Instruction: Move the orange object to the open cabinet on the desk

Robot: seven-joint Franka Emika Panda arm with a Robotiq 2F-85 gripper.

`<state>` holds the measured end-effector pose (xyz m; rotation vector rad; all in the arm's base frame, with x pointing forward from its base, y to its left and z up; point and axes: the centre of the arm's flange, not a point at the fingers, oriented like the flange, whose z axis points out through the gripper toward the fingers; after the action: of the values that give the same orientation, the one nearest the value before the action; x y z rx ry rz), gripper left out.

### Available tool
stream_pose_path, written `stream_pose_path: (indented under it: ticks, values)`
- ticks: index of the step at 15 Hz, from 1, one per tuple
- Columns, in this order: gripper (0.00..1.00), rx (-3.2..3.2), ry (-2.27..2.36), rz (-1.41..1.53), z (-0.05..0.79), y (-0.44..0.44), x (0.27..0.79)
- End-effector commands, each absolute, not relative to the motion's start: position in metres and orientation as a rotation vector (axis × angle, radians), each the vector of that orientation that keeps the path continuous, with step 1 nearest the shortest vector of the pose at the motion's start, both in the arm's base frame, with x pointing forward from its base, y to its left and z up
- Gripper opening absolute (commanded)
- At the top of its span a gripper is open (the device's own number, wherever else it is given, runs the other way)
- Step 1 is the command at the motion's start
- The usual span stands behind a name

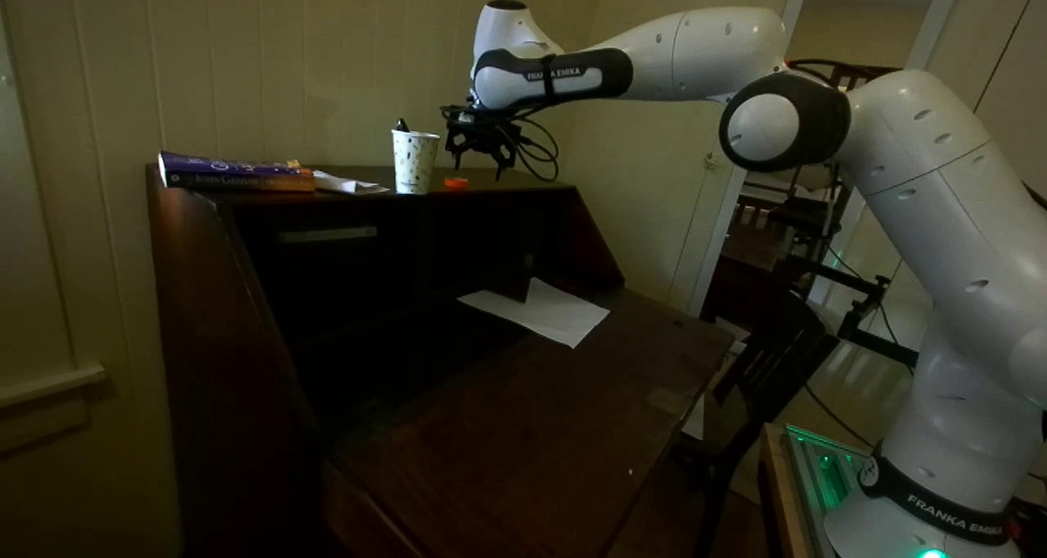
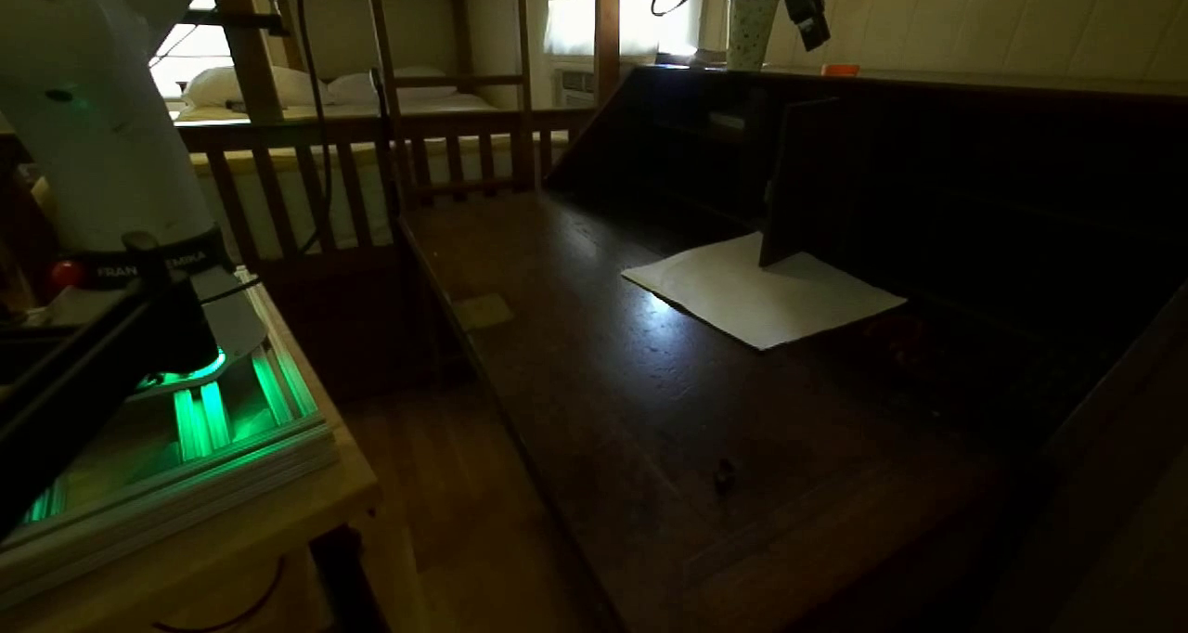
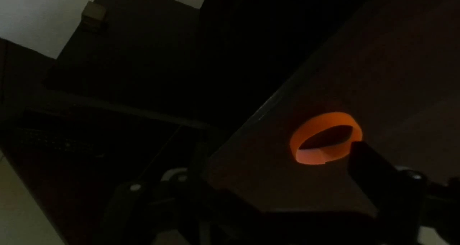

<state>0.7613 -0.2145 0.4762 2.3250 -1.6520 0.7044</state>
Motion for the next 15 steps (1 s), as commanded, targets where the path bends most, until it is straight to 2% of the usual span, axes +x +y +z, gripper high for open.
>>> stream_pose_path:
  ticks: [1,6,8,9,11,12,13,14,15]
  values:
    - [1.0,2.248,-1.775,0.73,0.475,-0.234,0.798]
    - [0.98,2.212,-1.827,0.74,0.462,-0.249,0.802]
    - [0.92,2.218,-1.835,0.729,0.458,-0.251,0.804]
    - [0.85,2.223,-1.839,0.718,0.456,-0.252,0.804]
    - [0.83,2.231,-1.832,0.695,0.452,-0.251,0.804]
    - [0.77,2.236,-1.829,0.685,0.45,-0.251,0.804]
    - [0.79,2.238,-1.827,0.676,0.448,-0.25,0.803]
    - [0.76,2.243,-1.825,0.667,0.447,-0.249,0.802]
    - [0.61,2.242,-1.819,0.668,0.448,-0.248,0.801]
